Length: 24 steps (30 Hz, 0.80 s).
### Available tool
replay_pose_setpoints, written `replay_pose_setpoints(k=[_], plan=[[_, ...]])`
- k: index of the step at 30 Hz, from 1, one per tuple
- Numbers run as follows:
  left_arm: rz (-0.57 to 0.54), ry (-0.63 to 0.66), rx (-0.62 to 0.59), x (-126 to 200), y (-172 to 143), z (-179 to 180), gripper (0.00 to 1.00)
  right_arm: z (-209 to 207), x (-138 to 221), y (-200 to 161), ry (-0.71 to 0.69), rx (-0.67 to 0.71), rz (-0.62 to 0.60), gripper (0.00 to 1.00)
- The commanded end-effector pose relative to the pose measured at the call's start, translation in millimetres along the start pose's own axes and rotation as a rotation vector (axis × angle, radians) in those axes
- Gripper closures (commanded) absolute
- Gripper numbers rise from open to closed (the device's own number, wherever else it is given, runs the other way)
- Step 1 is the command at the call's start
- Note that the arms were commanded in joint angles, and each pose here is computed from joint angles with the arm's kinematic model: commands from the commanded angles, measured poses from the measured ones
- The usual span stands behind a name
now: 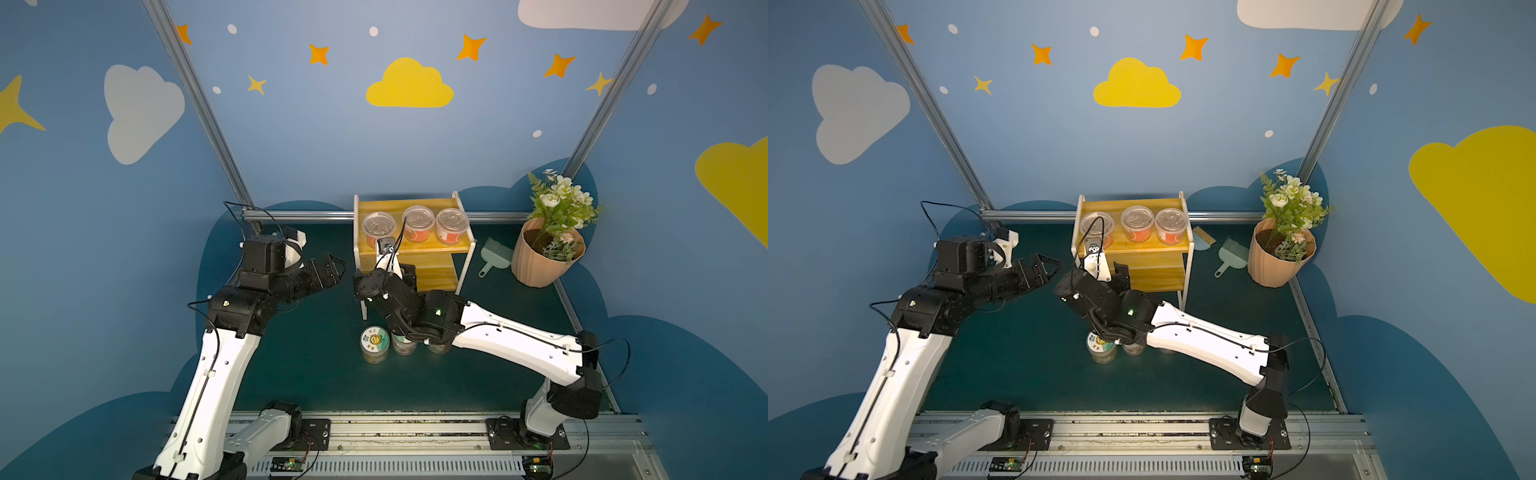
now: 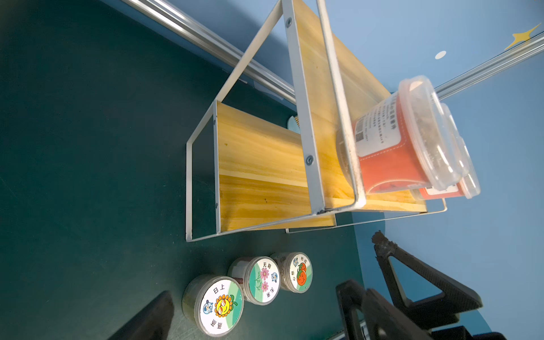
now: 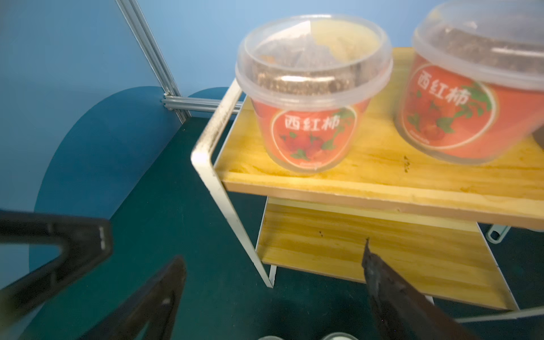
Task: Place the seed container on the shelf
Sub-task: Place the seed jar on the shelf, then pick up the seed jar at the center of the board.
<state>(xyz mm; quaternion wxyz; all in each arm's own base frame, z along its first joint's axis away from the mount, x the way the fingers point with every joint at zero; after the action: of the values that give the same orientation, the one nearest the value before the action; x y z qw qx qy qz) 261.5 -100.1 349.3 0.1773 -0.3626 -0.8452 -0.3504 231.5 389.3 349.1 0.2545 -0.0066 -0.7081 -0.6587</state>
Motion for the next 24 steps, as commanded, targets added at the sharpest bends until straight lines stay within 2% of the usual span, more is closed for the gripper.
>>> replay_pose_setpoints(k=[1,11,15,20,24], plan=[[0.046,0.022,0.005,2.4,-16.2,10.7,0.00,-15.4,20.1,-9.7,-0.028,-0.015,0.015,0.04],[0.118,0.066,0.063,1.3,-73.5,42.7,0.00,-46.4,58.5,-87.0,-0.020,0.041,0.099,0.04],[0.135,0.074,0.069,-7.0,-99.4,49.9,0.00,-62.3,69.9,-124.1,0.039,0.117,0.170,0.04],[0.173,0.110,-0.052,-16.9,-128.8,46.4,0.00,-124.9,86.6,-163.7,-0.136,0.116,0.283,0.04],[0.197,0.099,-0.124,-24.1,-143.4,34.2,0.00,-153.0,91.8,-183.2,-0.147,0.130,0.314,0.04]])
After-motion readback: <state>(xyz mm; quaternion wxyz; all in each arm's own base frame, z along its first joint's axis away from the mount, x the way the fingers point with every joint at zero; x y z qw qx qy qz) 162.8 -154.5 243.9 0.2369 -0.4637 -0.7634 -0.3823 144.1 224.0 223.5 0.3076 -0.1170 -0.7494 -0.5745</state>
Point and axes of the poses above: each gripper's point midway between its finger pads, its own x axis back along the fingers, its own z axis along the line the jaws close on, y = z × x, the point moved 2 cm from there along x, back along the fingers, and after that the axes turned 7 degrees about x, right-handed, at the moved point
